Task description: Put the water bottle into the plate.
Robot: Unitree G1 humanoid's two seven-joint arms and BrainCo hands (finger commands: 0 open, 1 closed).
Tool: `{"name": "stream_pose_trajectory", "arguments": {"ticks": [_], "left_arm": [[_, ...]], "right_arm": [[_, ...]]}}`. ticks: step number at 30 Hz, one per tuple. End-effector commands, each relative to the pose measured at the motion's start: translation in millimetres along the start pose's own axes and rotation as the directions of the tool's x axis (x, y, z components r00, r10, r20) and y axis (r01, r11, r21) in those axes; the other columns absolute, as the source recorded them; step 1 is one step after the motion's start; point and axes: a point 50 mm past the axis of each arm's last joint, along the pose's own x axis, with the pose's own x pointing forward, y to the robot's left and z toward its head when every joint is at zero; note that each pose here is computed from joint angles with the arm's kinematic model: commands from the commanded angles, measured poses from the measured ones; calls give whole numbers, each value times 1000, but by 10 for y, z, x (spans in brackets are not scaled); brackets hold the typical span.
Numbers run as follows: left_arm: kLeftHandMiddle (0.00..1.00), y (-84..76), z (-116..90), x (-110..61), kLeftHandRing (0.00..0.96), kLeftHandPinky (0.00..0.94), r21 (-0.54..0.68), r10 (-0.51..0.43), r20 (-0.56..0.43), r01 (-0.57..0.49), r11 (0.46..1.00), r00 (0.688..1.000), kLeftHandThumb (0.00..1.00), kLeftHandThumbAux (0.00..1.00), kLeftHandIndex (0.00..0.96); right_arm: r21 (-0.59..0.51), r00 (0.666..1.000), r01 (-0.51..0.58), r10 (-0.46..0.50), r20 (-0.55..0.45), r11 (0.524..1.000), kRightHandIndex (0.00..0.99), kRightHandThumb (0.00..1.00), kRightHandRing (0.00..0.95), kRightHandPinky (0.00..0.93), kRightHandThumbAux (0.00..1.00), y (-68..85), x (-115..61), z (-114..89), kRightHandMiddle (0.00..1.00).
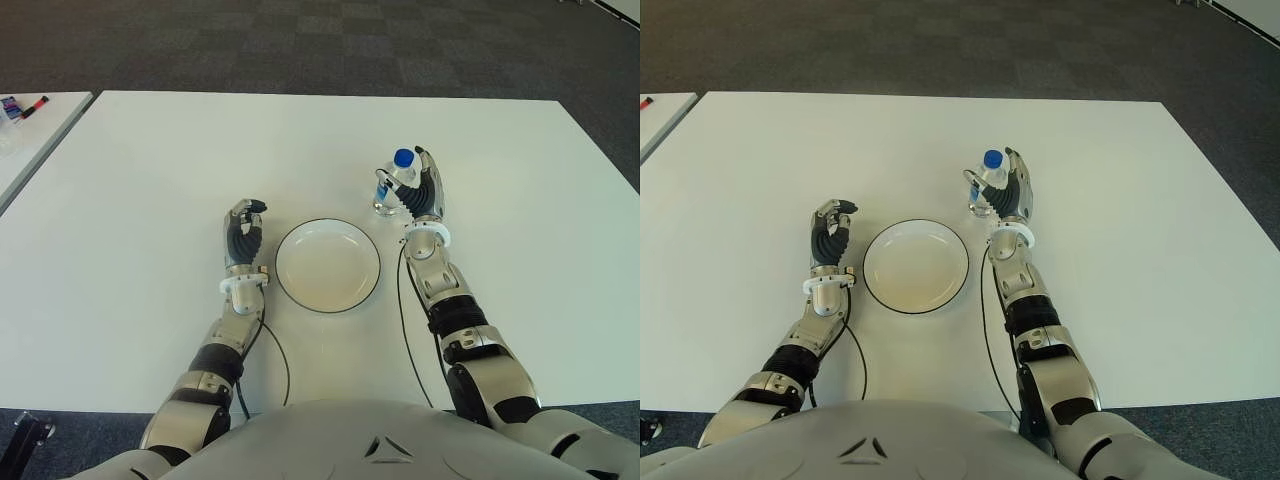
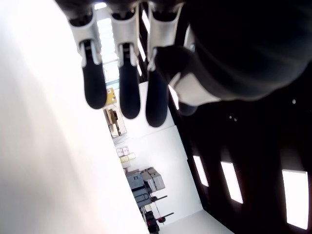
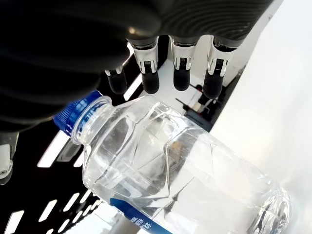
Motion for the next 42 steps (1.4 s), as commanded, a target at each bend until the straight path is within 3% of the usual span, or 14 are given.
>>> {"name": "stream_pose_trajectory", "arguments": {"ticks": [1, 42], "left_arm": [[442, 23, -48, -25, 385, 415, 45, 3, -7, -3, 999, 1000, 840, 673, 438], [413, 37, -52, -21, 367, 394, 96, 15, 6, -16, 995, 1000, 840, 676, 469]], "right_arm": [[2, 1000, -17, 17, -22, 1000, 0, 517, 25, 127, 413, 23, 44, -5, 0], [18, 993, -111, 112, -27, 994, 0, 515, 47, 135, 426, 101, 135, -48, 13]]}}
